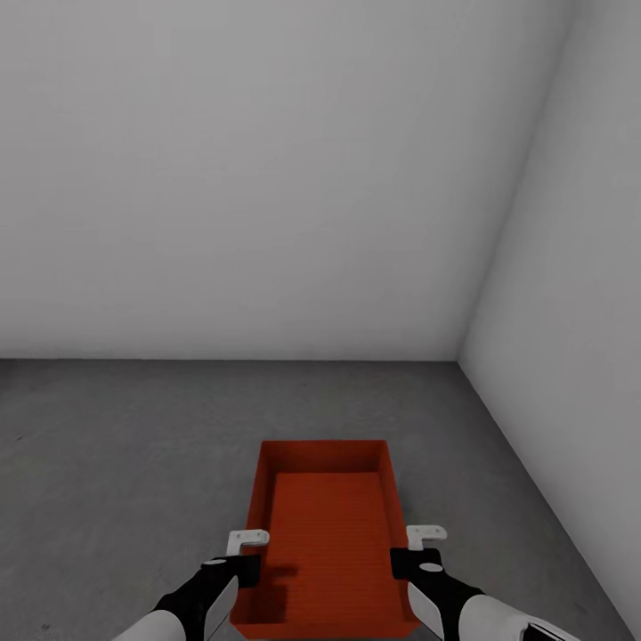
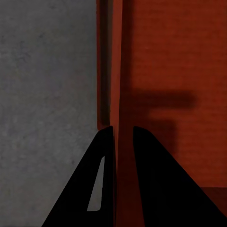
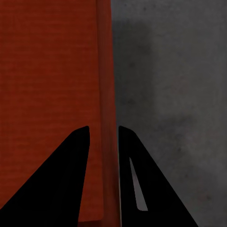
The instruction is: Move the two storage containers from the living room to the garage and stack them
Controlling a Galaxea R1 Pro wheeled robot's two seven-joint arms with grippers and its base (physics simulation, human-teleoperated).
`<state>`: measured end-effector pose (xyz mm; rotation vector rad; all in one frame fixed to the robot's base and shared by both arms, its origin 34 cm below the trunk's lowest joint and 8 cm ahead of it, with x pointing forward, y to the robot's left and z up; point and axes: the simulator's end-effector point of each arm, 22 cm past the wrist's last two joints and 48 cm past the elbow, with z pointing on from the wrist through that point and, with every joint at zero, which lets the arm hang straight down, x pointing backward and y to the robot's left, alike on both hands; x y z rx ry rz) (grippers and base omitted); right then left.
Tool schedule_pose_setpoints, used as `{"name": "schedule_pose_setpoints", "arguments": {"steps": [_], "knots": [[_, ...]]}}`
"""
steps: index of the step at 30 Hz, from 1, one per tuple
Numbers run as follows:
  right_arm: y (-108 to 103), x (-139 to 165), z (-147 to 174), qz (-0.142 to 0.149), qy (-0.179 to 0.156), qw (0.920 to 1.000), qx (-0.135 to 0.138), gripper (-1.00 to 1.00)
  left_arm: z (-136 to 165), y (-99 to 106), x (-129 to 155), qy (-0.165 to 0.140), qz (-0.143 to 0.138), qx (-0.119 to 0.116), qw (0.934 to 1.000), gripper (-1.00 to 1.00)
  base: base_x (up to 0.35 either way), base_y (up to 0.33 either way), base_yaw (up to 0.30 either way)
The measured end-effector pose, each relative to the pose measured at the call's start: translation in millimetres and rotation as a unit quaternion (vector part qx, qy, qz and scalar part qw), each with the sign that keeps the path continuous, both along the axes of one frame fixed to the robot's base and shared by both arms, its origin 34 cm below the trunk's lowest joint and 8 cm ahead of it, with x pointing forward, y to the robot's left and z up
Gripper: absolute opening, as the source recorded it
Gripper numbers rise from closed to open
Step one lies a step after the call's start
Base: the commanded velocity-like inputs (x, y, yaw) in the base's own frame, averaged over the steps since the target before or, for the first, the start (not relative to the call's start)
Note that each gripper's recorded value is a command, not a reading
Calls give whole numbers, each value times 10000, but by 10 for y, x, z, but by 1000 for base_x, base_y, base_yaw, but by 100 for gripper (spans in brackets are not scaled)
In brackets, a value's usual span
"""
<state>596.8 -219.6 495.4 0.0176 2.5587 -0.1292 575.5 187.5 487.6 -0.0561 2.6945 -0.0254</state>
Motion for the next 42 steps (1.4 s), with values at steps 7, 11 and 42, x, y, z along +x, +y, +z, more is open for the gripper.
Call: {"name": "schedule_pose_setpoints", "arguments": {"steps": [7,11,42], "knots": [[-16,-10,-8,4,18,10000,-4,-100,-2,-16,-9,10,6,12,10000,-100,0,0,0],[-17,-11,-10,7,19,10000,0,-100,-3,-17,-11,12,7,16,10000,-100,0,0,0],[-6,-2,-2,5,5,10000,-6,-100,0,-6,-1,-3,5,6,10000,-100,51,0,0]]}}
